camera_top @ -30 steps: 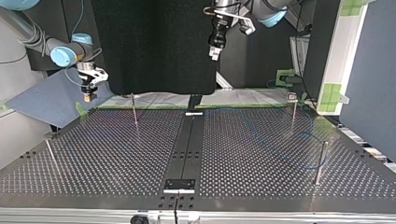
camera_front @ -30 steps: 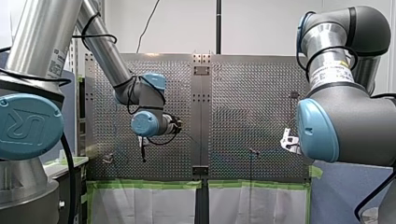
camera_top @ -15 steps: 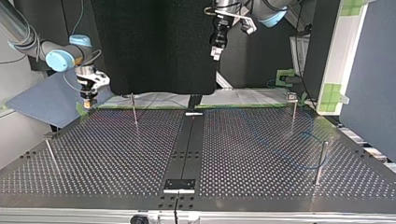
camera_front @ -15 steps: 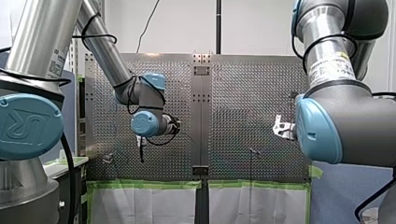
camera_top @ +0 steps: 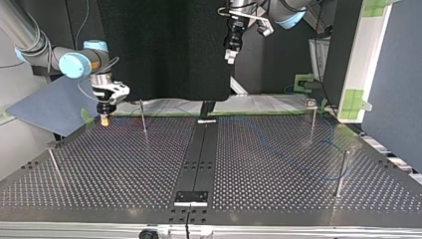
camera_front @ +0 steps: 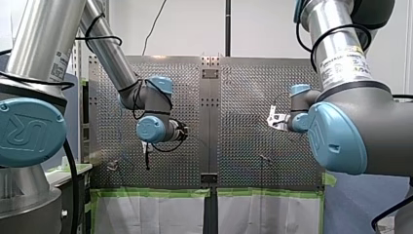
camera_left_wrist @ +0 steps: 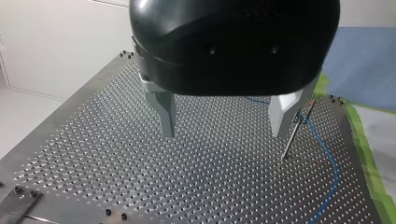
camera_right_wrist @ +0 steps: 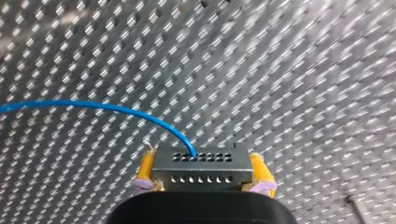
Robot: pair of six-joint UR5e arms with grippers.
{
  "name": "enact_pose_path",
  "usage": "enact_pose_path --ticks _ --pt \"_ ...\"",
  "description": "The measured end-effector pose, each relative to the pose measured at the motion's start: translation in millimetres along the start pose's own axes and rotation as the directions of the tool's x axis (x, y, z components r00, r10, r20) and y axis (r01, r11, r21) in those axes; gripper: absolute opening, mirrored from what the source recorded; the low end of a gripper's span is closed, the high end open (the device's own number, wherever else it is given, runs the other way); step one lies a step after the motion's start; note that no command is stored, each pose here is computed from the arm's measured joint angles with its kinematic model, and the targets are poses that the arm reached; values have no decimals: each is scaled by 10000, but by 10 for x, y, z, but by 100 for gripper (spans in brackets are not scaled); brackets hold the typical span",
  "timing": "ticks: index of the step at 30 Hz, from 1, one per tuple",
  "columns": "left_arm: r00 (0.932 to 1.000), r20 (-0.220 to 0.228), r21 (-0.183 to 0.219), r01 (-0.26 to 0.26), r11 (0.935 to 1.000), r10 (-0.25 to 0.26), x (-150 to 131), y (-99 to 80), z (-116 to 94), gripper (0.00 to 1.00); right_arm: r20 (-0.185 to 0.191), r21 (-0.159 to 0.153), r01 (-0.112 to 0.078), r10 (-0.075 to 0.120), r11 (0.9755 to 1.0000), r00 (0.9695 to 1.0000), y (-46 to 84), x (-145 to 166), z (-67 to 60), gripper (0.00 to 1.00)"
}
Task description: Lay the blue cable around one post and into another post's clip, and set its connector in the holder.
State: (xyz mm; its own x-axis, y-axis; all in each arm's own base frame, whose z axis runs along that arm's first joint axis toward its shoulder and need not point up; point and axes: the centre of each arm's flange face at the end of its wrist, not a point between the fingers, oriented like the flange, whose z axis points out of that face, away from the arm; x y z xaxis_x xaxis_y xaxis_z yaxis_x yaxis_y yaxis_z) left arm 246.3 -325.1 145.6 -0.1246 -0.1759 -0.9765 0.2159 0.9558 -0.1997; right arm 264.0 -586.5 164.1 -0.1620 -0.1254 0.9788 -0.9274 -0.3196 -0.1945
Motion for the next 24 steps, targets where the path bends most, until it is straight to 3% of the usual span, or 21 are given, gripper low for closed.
enact_pose_path --ticks 7,14,24 --pt "10000 -1 10 1 10000 -1 0 -1 0 100 -457 166 -175 183 9997 9988 -104 317 -39 47" --pt "10000 3 14 3 10000 -3 0 -1 1 100 -1047 306 -421 451 9986 9935 -172 676 -90 47" --pt "10000 -11 -5 -6 10000 6 1 1 -1 100 -1121 -50 -531 522 9986 9923 -35 799 -119 47"
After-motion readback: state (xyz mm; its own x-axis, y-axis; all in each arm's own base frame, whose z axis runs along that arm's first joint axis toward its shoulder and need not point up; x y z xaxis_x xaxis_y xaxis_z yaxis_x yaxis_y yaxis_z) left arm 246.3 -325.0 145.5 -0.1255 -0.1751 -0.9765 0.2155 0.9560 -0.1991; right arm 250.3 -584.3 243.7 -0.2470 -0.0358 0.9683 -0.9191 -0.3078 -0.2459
